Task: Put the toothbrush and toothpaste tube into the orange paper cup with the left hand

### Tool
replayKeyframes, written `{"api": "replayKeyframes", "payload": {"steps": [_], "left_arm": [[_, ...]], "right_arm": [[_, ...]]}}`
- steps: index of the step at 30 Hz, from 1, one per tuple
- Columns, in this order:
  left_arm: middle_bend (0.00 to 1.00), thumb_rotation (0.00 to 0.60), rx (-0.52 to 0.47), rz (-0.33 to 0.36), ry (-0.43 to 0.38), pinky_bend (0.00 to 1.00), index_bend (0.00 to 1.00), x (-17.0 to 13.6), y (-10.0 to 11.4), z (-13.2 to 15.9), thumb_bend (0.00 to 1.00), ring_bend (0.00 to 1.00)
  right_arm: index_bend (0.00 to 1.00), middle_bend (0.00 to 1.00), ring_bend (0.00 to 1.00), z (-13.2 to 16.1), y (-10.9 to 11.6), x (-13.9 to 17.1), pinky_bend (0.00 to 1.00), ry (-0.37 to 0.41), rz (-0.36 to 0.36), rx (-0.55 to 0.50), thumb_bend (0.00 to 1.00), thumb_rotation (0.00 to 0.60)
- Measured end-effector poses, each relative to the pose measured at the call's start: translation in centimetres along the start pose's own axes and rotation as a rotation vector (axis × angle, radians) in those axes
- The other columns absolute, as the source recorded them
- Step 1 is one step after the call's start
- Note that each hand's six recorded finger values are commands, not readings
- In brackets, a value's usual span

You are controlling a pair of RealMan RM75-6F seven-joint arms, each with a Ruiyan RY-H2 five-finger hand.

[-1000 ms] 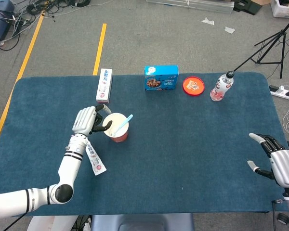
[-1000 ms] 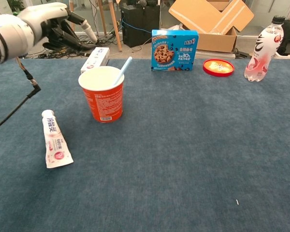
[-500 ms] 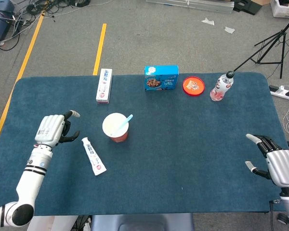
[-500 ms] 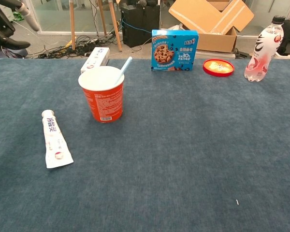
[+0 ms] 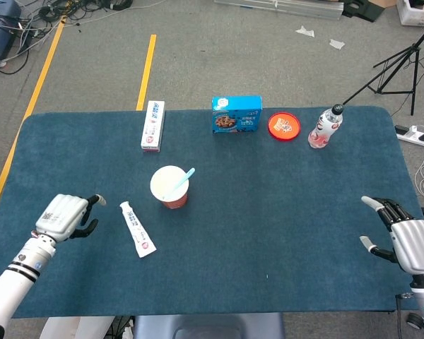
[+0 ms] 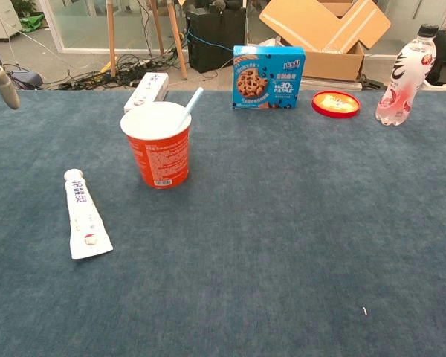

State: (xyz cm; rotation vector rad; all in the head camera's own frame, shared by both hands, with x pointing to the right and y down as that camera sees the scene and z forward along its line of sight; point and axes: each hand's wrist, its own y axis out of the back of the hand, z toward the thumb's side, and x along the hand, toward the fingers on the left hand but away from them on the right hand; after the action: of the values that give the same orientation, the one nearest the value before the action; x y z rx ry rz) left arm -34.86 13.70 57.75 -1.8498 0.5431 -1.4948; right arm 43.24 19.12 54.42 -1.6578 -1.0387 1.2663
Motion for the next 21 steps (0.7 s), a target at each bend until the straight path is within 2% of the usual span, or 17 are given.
{"api": "replayKeyframes", "payload": {"steps": [4,5,9,14,21], "left_arm": [[0.99,0.600,0.117,-0.057,-0.048,0.75,0.33,-0.9,-2.4,0.0,0.78,0.76],[1.00,0.600,0.123,-0.074,-0.055,0.76,0.33,-0.9,-3.1,0.1,0.84,0.78],[1.00,0.600,0.124,-0.117,-0.073,0.79,0.30,-0.7,-4.8,0.5,0.99,0.83],[1.00,0.600,0.122,-0.161,-0.094,0.81,0.26,0.0,-6.6,1.3,1.00,0.86],[1.00,0.600,0.099,-0.187,-0.132,0.82,0.21,1.2,-7.9,3.1,1.00,0.88]], "right_arm": [[0.22,0.26,0.22,0.0,-0.1,0.0,0.52,0.000,0.002,0.001,0.17,0.600],[0.22,0.26,0.22,0.0,-0.1,0.0,0.52,0.000,0.002,0.001,0.17,0.600],[0.22,0.26,0.22,0.0,-0.1,0.0,0.52,-0.001,0.003,0.001,0.17,0.600],[0.22,0.26,0.22,0.0,-0.1,-0.1,0.52,-0.003,0.005,0.000,0.17,0.600],[0.22,0.26,0.22,0.0,-0.2,-0.2,0.52,-0.002,0.009,0.000,0.17,0.600]]}}
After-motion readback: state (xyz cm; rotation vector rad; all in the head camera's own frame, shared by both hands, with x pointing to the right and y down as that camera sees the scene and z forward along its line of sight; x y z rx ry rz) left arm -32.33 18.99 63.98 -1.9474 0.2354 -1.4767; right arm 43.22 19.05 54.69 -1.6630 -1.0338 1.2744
